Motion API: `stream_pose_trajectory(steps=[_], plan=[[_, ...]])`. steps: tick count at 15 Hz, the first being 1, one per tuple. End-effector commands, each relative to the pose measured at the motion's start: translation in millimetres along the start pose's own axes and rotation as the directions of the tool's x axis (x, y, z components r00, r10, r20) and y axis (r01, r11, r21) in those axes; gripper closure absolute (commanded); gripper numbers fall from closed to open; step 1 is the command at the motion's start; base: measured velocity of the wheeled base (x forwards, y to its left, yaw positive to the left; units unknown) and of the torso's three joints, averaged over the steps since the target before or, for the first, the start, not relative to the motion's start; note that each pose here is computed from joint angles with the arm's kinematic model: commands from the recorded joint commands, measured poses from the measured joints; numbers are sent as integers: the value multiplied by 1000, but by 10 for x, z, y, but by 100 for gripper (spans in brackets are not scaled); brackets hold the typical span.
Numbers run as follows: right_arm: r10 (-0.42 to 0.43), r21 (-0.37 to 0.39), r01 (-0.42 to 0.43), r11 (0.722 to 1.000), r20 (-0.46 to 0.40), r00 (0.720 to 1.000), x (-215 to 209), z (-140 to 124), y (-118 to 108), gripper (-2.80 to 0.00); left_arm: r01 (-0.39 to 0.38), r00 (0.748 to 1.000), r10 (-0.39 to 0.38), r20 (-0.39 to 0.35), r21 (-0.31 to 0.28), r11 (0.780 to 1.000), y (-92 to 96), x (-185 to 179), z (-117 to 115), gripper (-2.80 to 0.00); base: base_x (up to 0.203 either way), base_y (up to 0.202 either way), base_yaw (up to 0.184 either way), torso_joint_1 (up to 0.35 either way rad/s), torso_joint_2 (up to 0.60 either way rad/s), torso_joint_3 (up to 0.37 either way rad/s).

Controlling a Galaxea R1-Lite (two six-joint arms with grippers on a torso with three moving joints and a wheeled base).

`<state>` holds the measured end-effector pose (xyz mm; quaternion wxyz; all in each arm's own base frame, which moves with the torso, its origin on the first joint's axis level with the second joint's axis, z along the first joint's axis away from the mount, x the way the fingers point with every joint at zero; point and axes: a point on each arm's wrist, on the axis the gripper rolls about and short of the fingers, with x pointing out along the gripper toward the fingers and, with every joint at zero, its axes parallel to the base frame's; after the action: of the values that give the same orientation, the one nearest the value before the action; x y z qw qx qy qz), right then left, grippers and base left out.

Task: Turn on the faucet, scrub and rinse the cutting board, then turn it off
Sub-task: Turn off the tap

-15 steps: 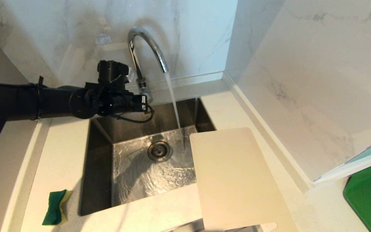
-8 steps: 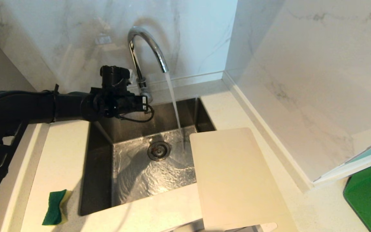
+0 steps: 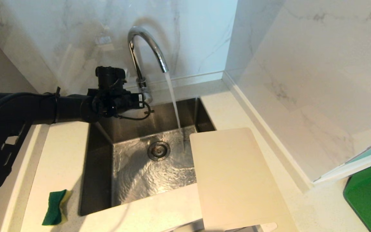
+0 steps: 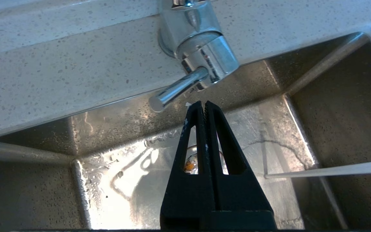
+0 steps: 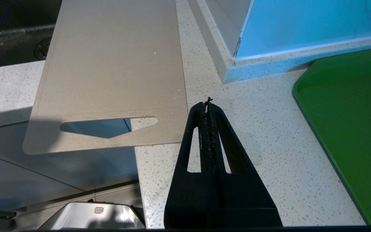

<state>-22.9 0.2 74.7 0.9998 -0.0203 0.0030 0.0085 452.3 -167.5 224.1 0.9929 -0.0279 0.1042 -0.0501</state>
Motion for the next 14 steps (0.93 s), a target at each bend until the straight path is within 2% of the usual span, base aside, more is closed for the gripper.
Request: stream_pose_trajectory(steps=[1, 12, 14], plan=[[2, -1, -2, 1000, -3, 1000, 2, -4, 0, 0, -4, 1000, 4, 1, -1, 1000, 13, 8, -3, 0, 0, 0, 0, 0, 0, 0], [2, -1, -2, 1000, -3, 1000, 2, -4, 0, 0, -28, 1000, 28, 8, -4, 1000, 126, 40, 11, 0, 0, 0, 0, 0, 0, 0], [2, -1, -2, 1000, -3, 1000, 2, -4, 0, 0, -25, 999, 25, 41, -9, 1000, 127, 59, 26, 0, 0, 0, 0, 0, 0, 0]])
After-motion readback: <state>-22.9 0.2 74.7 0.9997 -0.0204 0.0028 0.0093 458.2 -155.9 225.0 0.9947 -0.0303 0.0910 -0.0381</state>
